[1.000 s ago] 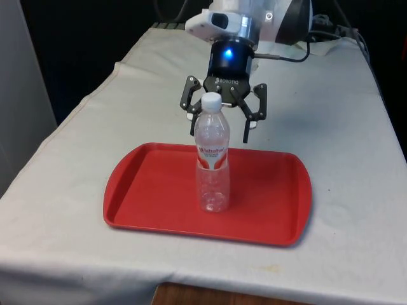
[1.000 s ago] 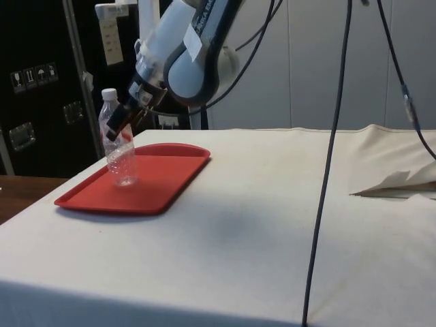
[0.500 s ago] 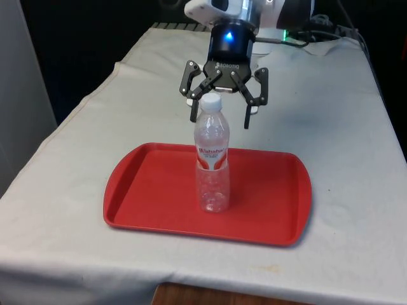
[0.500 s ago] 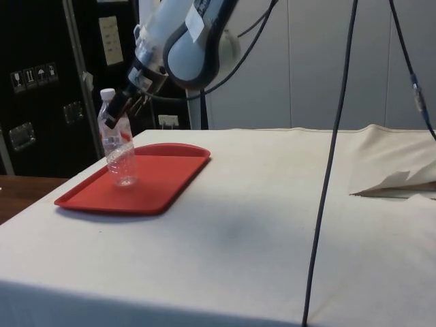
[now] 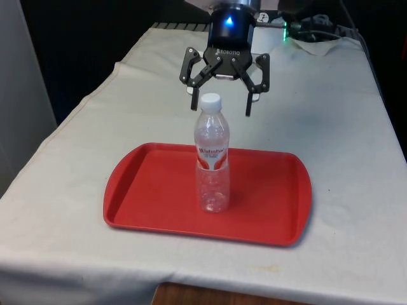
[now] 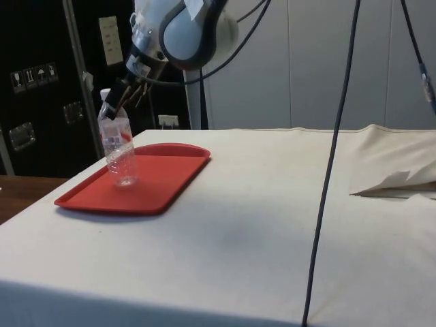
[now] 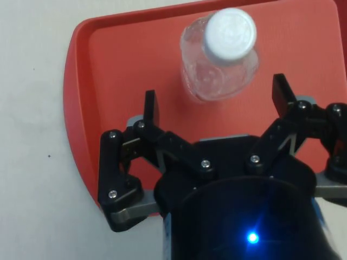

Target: Place the bottle upright on the tray.

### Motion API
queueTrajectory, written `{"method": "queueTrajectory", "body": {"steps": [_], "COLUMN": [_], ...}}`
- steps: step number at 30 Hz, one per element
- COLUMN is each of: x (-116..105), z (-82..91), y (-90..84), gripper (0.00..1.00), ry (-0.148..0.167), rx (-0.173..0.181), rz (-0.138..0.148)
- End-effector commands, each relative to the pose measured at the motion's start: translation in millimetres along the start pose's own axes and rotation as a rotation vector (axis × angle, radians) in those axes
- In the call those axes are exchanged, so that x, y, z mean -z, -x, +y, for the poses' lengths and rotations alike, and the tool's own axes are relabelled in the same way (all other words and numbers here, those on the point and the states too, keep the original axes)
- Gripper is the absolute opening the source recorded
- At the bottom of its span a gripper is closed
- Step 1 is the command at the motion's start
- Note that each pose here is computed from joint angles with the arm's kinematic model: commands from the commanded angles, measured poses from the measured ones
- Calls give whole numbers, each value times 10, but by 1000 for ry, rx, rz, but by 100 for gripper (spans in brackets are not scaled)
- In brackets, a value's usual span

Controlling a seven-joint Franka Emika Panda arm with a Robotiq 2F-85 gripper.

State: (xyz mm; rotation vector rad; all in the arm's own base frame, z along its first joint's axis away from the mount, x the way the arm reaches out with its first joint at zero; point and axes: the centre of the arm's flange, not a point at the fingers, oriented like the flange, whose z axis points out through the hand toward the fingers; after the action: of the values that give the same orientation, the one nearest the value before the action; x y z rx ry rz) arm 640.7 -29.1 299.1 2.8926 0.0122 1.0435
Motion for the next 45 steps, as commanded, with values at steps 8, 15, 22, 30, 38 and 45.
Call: {"method": "queueTrajectory", "body": {"steps": [8,15,22,30,38,45], "x": [64,110,125,132,155,251], "z": [4,-17,-11,-12,-3,31], "y": [-51,-87,-112,-125,-159,-236], "gripper": [100,100,100,100,100,100], "ry": [-6,-18,-22,-27,-30,-32], "rx": [-2,-4,-5,-7,-5,-3], "rz": [-41,-79,-112,-148,-181,-208]}}
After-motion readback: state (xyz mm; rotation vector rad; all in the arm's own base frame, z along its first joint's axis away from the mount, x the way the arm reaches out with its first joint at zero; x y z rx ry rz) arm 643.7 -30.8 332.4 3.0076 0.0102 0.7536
